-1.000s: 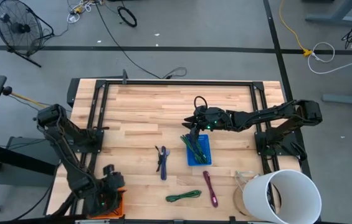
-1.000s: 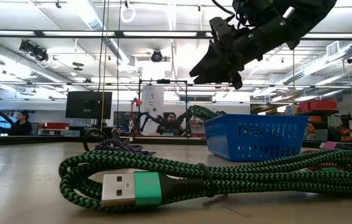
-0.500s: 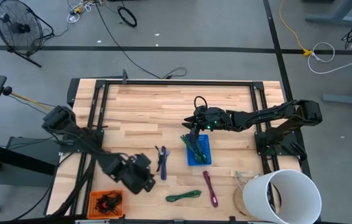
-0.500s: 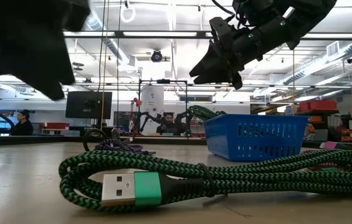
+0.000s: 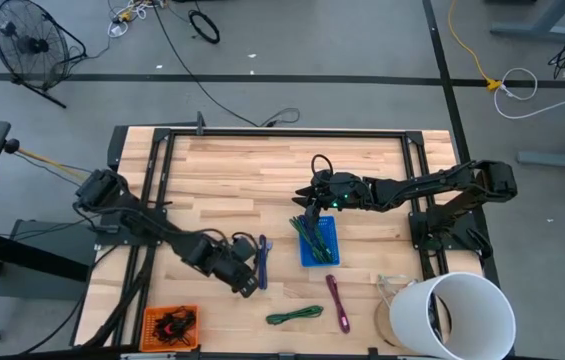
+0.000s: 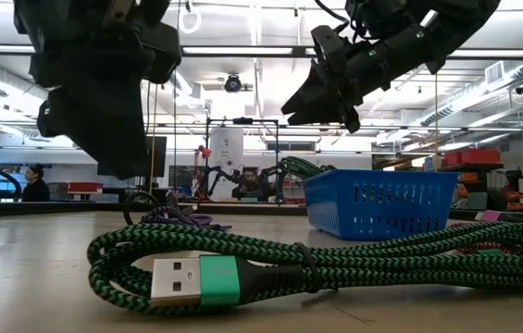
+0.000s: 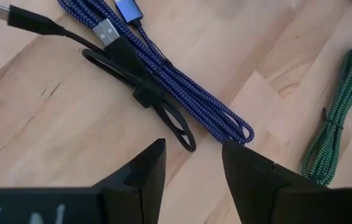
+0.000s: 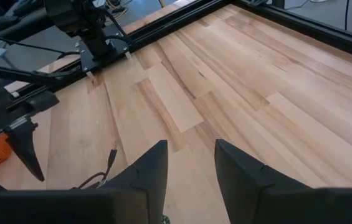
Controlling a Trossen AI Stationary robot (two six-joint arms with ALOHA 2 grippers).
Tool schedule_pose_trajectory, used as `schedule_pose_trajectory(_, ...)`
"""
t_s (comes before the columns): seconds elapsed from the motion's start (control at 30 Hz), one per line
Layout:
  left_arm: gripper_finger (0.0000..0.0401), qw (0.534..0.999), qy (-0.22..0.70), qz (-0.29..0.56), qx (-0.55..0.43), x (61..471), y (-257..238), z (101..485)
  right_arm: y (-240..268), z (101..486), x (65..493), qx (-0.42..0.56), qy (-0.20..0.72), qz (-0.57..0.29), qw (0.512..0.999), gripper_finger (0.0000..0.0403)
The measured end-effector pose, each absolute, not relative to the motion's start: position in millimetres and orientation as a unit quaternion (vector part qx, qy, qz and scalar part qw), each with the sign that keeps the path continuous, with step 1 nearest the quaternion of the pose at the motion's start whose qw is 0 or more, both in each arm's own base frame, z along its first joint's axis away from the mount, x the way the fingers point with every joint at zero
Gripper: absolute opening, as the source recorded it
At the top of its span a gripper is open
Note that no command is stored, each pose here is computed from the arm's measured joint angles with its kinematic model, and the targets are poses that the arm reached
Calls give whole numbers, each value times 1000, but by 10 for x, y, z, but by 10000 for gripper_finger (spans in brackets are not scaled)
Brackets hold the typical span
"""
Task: Pick & Place USB Port
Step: Put the black charger cable into the orange bin
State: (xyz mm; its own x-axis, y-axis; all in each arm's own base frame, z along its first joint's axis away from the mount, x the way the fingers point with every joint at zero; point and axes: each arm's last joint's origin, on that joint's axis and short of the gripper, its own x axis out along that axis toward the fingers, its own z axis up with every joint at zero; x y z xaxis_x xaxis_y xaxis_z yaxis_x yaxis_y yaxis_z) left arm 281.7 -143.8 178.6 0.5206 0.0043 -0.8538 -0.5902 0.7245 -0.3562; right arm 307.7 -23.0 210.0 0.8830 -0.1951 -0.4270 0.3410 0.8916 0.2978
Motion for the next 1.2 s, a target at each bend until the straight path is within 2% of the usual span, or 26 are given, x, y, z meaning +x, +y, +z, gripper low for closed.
schedule_pose_trajectory(0.93,163,796,461,232,-316,3026,-1149,1543,-231,2106,3079,185,195,-140,953,132)
schedule_pose_trajectory(1.2,159,787,504,218,-281,3067,-1118,1349,-231,2104,3079,185,196,-141,953,132)
